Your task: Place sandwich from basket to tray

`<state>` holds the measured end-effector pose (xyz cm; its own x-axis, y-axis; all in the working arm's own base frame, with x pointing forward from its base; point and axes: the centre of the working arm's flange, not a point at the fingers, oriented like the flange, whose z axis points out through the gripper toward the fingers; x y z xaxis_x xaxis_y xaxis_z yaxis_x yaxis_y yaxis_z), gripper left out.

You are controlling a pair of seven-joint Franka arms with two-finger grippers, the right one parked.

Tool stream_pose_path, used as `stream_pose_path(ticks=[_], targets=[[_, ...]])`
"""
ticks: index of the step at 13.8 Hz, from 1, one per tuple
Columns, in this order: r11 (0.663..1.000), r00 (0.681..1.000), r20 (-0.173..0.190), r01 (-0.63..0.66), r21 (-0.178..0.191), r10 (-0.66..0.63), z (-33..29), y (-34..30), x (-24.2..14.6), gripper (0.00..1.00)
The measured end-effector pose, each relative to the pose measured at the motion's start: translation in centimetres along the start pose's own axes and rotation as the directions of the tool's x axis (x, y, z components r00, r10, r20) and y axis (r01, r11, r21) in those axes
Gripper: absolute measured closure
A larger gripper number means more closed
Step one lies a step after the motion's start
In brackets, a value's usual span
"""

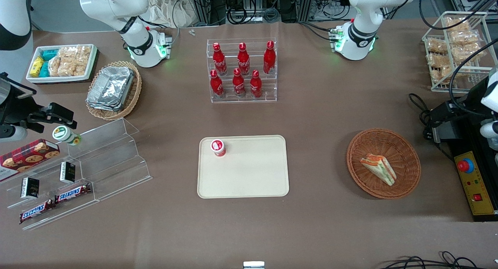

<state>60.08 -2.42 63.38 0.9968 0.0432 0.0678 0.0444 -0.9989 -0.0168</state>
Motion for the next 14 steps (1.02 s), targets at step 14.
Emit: stream_pose_path(ticks=[14], targets=[[0.999, 0.996, 0.081, -0.041, 0.005, 0.04, 6.4, 0.1, -0.5, 0.0]])
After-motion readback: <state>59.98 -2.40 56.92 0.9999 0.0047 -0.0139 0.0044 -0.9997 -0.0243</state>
